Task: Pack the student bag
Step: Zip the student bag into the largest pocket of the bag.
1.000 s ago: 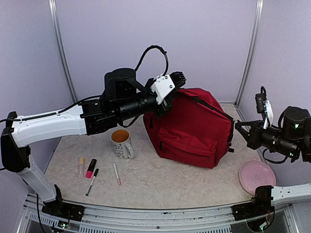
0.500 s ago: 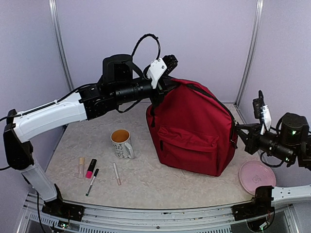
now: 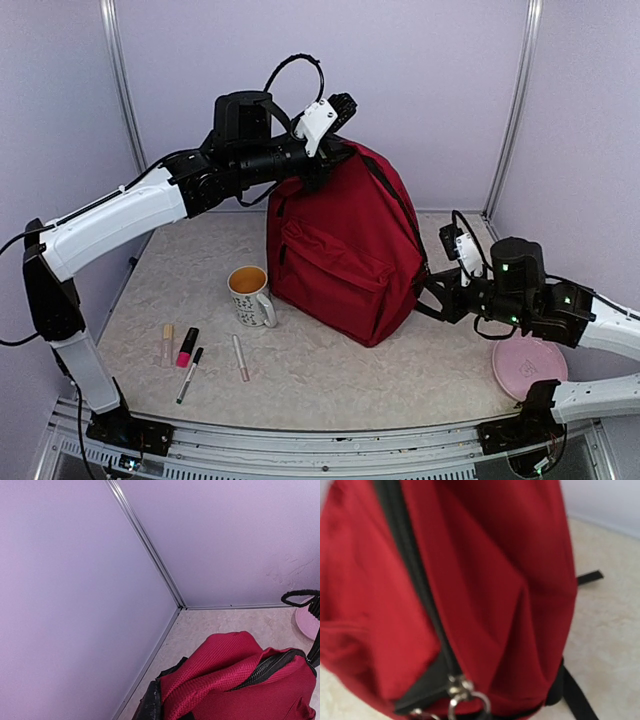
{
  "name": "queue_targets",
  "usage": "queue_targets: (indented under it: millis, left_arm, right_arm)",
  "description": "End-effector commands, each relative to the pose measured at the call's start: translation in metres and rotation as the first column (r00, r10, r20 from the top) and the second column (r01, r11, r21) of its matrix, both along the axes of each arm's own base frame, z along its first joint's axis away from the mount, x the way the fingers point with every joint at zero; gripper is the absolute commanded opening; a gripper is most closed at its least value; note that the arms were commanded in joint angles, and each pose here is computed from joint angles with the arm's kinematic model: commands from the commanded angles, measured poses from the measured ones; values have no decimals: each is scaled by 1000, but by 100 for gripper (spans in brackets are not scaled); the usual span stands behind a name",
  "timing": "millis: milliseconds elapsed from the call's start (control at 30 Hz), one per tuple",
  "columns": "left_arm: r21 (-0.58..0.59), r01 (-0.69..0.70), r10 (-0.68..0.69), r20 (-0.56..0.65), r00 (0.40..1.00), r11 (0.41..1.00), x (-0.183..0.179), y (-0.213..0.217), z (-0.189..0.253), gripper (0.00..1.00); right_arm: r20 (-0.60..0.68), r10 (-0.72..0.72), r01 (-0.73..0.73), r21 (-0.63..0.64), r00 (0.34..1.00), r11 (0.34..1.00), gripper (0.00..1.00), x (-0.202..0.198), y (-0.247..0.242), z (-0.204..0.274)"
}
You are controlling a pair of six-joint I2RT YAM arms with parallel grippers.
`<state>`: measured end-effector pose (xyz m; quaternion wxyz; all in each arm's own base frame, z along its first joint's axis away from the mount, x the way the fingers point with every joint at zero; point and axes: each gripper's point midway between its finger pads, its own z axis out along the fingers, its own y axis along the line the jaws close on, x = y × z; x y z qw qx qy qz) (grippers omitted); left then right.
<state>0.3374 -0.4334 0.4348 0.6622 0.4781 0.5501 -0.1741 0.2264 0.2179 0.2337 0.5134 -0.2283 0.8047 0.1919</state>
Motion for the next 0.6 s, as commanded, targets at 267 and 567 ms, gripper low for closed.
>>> queue_targets:
  millis: [267, 567]
  left_arm:
    - [-324, -162, 264, 302, 916, 932, 28, 53, 146, 0]
    - [-314, -233, 333, 316, 889, 921, 44, 60, 150, 0]
  right_arm:
    - [-186, 359, -340, 127, 915, 932, 0, -45, 53, -75]
    - [-115, 610, -573, 245, 784, 782, 0, -106, 80, -52]
